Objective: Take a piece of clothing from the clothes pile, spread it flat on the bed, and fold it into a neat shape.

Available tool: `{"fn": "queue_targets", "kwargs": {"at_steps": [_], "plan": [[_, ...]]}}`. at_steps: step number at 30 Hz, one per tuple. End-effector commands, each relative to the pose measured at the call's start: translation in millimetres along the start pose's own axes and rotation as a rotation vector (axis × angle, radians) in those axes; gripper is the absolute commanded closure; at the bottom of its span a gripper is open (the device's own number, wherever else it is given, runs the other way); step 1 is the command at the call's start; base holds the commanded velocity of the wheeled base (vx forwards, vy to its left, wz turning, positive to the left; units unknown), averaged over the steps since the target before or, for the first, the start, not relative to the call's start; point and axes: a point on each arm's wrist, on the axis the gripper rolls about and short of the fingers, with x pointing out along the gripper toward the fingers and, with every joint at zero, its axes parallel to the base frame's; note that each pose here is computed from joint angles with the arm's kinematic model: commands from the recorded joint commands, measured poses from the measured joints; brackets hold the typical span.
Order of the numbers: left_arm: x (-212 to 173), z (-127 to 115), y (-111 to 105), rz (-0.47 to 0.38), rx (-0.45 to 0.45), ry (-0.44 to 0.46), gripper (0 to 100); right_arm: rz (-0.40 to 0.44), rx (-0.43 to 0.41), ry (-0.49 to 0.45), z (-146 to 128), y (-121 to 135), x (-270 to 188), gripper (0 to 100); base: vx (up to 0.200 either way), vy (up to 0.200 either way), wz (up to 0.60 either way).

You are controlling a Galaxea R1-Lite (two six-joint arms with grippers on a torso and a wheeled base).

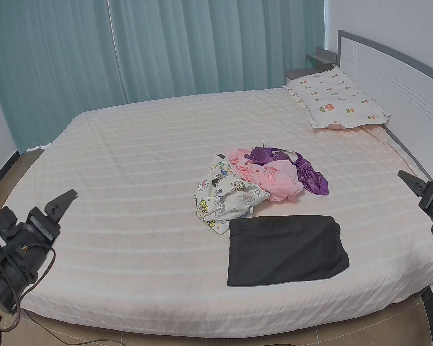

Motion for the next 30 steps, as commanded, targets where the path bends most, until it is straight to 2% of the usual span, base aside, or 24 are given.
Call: {"fn": "queue_targets", "kwargs": {"at_steps": [1, 6, 10, 12, 15, 17, 19, 20, 26, 27, 28, 30], "plan": [[-119.4, 9.0, 10.4, -0.005, 0.144, -0.254, 0, 0.103, -0.105, -0.068, -0.2, 19.3, -101.6, 0, 0.0, 0.0, 0.0], [-165.8, -1.1, 26.9, 0.074, 0.273, -0.376, 0, 0.153, -0.169, 0.015, -27.3, 16.0, -147.3, 0, 0.0, 0.0, 0.0], [-180.0, -9.7, 36.2, 0.116, 0.332, -0.394, 0, 0.205, -0.234, 0.044, -40.9, 11.6, -169.9, 0, 0.0, 0.0, 0.0], [-193.9, -17.0, 44.2, 0.162, 0.375, -0.413, 0, 0.258, -0.304, 0.082, -52.9, 4.7, -194.4, 0, 0.0, 0.0, 0.0], [-198.6, -23.1, 46.5, 0.242, 0.384, -0.433, 0, 0.196, -0.352, 0.108, -59.7, 2.3, -201.8, 0, 0.0, 0.0, 0.0], [-200.9, -29.3, 46.3, 0.329, 0.399, -0.456, 0, 0.192, -0.372, 0.091, -64.1, 0.1, -203.4, 0, 0.0, 0.0, 0.0], [-202.9, -33.3, 45.7, 0.373, 0.422, -0.469, 0, 0.189, -0.399, 0.082, -67.8, -1.9, -204.0, 0, 0.0, 0.0, 0.0], [-202.4, -36.1, 47.1, 0.38, 0.455, -0.46, 0, 0.183, -0.424, 0.082, -70.1, -3.6, -202.6, 0, 0.0, 0.0, 0.0], [-192.9, -49.3, 59.6, 0.384, 0.483, -0.405, 0, 0.097, -0.42, 0.05, -69.1, -5.3, -202.2, 0, 0.0, 0.0, 0.0], [-184.6, -59.7, 69.2, 0.388, 0.509, -0.385, 0, 0.014, -0.424, 0.003, -67.4, -6.7, -201.5, 0, 0.0, 0.0, 0.0], [-184.0, -60.4, 69.9, 0.388, 0.512, -0.385, 0, 0.009, -0.425, -0.002, -67.1, -6.7, -201.5, 0, 0.0, 0.0, 0.0], [-180.1, -77.3, 84.3, 0.341, 0.599, -0.376, 0, -0.106, -0.435, -0.068, -65.8, -9.4, -200.2, 0, 0.0, 0.0, 0.0]]}}
